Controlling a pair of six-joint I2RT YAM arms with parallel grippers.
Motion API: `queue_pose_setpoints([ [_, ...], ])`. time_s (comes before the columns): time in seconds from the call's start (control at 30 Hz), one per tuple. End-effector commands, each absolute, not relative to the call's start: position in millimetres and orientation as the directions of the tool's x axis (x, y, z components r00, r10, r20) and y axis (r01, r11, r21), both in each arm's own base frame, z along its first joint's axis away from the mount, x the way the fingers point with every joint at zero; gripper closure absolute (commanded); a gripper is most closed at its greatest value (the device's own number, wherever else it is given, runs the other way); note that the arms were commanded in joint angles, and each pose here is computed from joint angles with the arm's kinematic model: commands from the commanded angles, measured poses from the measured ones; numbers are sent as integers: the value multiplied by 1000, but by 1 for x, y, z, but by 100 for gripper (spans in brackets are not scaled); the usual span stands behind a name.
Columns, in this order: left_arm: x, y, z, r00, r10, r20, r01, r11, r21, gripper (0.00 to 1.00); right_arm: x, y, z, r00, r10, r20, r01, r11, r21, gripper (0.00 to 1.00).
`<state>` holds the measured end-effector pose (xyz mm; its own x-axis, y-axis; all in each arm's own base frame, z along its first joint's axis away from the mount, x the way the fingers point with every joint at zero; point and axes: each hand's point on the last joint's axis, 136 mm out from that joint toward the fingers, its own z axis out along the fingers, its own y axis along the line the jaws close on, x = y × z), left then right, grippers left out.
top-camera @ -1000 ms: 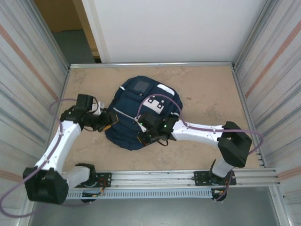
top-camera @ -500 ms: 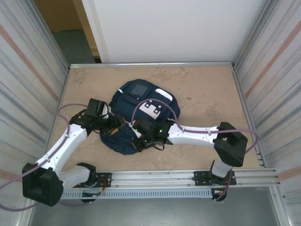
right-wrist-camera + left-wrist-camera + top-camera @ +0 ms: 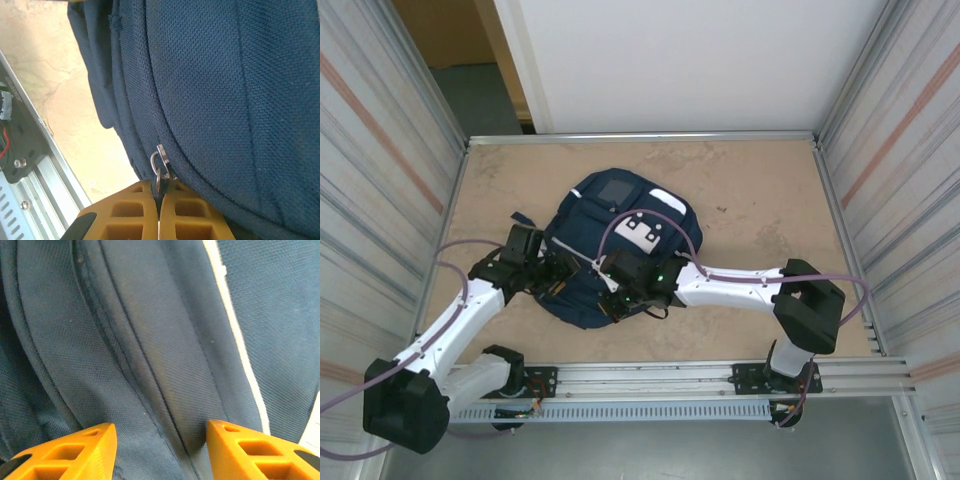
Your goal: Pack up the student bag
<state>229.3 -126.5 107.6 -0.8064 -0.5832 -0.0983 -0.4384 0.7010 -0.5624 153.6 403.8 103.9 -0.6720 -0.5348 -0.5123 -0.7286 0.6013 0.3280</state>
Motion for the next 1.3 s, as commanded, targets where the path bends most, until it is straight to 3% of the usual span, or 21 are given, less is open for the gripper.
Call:
queue_pose_setpoints([
  [0.0, 239, -128, 105, -785, -610, -102, -455, 681, -574, 54, 134, 435, 128, -643, -530, -553, -764, 499, 410, 100],
  [0.03, 241, -130, 105, -788, -608, -100, -453, 681, -576, 59, 133, 434, 126, -642, -536, -548, -764, 499, 408, 100],
  [0.17, 250, -138, 109, -807, -577, -127, -392, 684, -615, 99, 140, 407, 112, -648, -575, -500, -755, 571, 322, 100],
  [0.2, 248, -136, 110, -811, -569, -136, -385, 693, -609, 100, 143, 396, 107, -651, -581, -488, -750, 590, 298, 100],
  [0.53, 232, -143, 112, -870, -482, -100, -325, 715, -619, 100, 191, 288, 82, -733, -553, -396, -633, 767, 103, 100],
  [0.8, 223, -158, 123, -924, -378, -58, -253, 716, -651, 100, 235, 251, 73, -810, -433, -395, -509, 854, 108, 100],
  [1.2, 215, -155, 112, -939, -341, -50, -240, 752, -614, 100, 251, 237, 86, -792, -439, -425, -520, 849, 91, 84],
  [1.23, 216, -156, 114, -937, -344, -54, -238, 746, -622, 98, 252, 236, 91, -795, -423, -435, -513, 851, 109, 80],
  [1.27, 218, -159, 117, -938, -344, -54, -233, 734, -638, 89, 252, 235, 95, -795, -414, -444, -510, 852, 119, 77],
])
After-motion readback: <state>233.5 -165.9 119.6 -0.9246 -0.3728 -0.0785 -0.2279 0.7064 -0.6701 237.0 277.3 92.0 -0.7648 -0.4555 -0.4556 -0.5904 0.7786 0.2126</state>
